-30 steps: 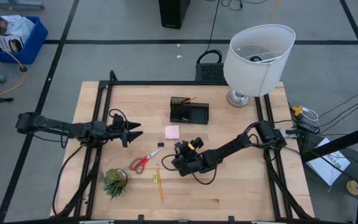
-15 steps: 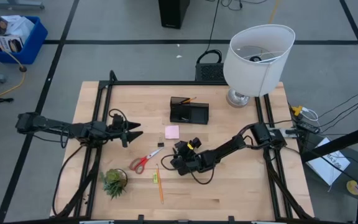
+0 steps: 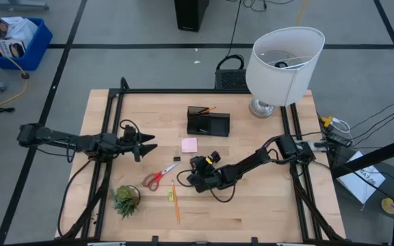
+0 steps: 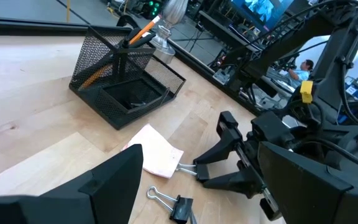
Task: Pick and place office supplies into organizer
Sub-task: Put the right black paper clip into the desk organizer
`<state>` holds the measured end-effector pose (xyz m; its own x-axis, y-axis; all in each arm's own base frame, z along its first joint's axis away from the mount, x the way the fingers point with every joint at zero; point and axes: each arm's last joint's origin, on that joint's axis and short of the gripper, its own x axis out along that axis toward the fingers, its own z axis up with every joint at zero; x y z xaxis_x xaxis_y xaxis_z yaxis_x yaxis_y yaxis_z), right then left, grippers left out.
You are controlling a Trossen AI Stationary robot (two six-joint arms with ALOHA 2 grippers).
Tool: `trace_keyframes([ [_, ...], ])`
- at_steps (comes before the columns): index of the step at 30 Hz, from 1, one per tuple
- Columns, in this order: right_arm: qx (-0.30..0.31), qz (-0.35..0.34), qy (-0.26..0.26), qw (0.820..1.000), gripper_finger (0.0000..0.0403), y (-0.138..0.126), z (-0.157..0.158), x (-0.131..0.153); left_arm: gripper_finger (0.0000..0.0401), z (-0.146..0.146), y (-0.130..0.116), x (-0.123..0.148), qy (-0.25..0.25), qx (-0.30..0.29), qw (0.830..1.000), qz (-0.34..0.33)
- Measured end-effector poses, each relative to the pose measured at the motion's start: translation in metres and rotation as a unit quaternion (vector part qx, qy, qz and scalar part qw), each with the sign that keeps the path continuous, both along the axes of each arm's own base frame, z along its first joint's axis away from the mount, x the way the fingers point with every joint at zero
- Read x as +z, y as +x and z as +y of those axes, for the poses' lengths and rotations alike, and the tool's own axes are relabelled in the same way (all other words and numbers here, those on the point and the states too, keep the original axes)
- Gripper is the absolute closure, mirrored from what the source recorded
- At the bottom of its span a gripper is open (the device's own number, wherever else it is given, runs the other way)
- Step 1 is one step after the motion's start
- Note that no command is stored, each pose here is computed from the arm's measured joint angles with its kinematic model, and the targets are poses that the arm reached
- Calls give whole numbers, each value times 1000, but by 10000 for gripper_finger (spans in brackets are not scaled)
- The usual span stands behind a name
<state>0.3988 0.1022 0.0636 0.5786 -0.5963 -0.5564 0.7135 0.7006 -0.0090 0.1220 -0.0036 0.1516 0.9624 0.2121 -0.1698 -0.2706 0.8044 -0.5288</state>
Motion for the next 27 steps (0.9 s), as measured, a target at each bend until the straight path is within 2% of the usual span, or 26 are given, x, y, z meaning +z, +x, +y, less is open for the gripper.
trace_keyframes([
  [4, 4, -3, -2, 1000, 265, 1, 0, 0, 77, 0, 0, 0, 0, 0, 1000, 0],
  [14, 31, -19, -12, 999, 249, 4, 6, 9, 77, 0, 0, 0, 4, -1, 1000, 1],
  [20, 44, -41, -15, 998, 259, 4, 11, 32, 77, 0, 0, 0, 5, -1, 1000, 1],
  [27, 40, -43, -76, 995, 251, 5, 2, 64, 77, 0, 0, 0, 5, -1, 1000, 1],
])
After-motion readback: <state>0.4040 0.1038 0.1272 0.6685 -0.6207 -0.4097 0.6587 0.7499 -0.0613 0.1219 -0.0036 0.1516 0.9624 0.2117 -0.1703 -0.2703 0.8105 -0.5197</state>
